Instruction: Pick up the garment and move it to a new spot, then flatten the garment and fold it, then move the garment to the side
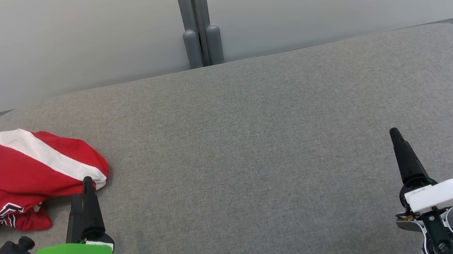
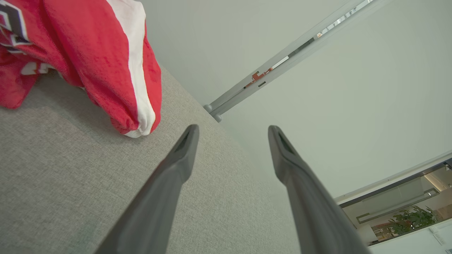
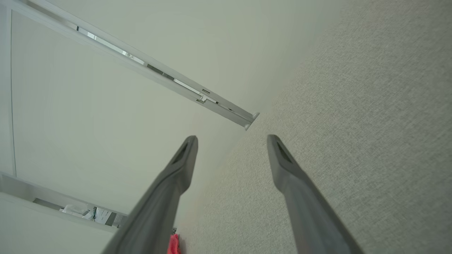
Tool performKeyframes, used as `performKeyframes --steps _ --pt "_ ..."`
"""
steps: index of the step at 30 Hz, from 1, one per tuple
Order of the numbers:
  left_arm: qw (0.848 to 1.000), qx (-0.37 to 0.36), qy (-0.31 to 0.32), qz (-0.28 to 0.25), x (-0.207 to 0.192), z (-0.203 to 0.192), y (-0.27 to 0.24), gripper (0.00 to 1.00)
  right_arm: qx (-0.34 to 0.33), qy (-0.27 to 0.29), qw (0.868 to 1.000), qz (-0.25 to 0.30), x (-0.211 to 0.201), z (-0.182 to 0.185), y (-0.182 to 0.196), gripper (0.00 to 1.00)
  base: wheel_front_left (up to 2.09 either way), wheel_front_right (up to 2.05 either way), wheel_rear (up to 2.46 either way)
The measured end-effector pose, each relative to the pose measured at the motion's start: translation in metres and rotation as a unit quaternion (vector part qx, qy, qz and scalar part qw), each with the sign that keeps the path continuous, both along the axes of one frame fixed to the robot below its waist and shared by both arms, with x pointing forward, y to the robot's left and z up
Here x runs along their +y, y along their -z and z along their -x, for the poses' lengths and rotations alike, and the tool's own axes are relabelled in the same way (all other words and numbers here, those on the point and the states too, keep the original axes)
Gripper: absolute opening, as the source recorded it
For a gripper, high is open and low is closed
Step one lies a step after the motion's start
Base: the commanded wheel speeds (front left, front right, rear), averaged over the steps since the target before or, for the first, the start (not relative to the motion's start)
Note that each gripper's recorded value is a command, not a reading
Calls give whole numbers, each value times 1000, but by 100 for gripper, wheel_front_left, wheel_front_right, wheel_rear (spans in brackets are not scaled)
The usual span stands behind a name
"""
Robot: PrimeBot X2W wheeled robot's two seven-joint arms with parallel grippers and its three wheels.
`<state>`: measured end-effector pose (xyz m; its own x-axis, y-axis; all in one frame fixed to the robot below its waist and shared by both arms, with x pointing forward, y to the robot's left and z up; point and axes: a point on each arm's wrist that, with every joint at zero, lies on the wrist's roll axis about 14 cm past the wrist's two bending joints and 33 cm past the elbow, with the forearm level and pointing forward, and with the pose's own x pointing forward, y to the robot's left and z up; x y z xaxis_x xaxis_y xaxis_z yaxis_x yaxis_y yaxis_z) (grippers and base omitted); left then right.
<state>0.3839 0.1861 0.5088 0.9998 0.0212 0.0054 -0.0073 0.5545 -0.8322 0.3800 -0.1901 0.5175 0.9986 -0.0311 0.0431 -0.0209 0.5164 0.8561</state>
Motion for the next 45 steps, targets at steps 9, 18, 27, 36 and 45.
performKeyframes --steps 9,18,27,36,45 --pt "996 -3 3 -86 -5 0 -2 100 -13 -7 997 75 7 1 -7 100 0 0 0" --pt "985 -9 7 -173 -10 0 -5 100 -22 -13 989 149 14 3 -9 100 0 0 0" --pt "972 -16 11 -234 -15 1 -7 100 -31 -19 976 213 21 4 -11 100 0 0 0" --pt "959 -20 8 -281 -16 2 -6 100 -45 -20 963 266 25 4 -16 100 0 0 0" --pt "945 -25 10 -327 -19 3 -6 100 -49 -21 948 314 27 7 -14 100 0 0 0"
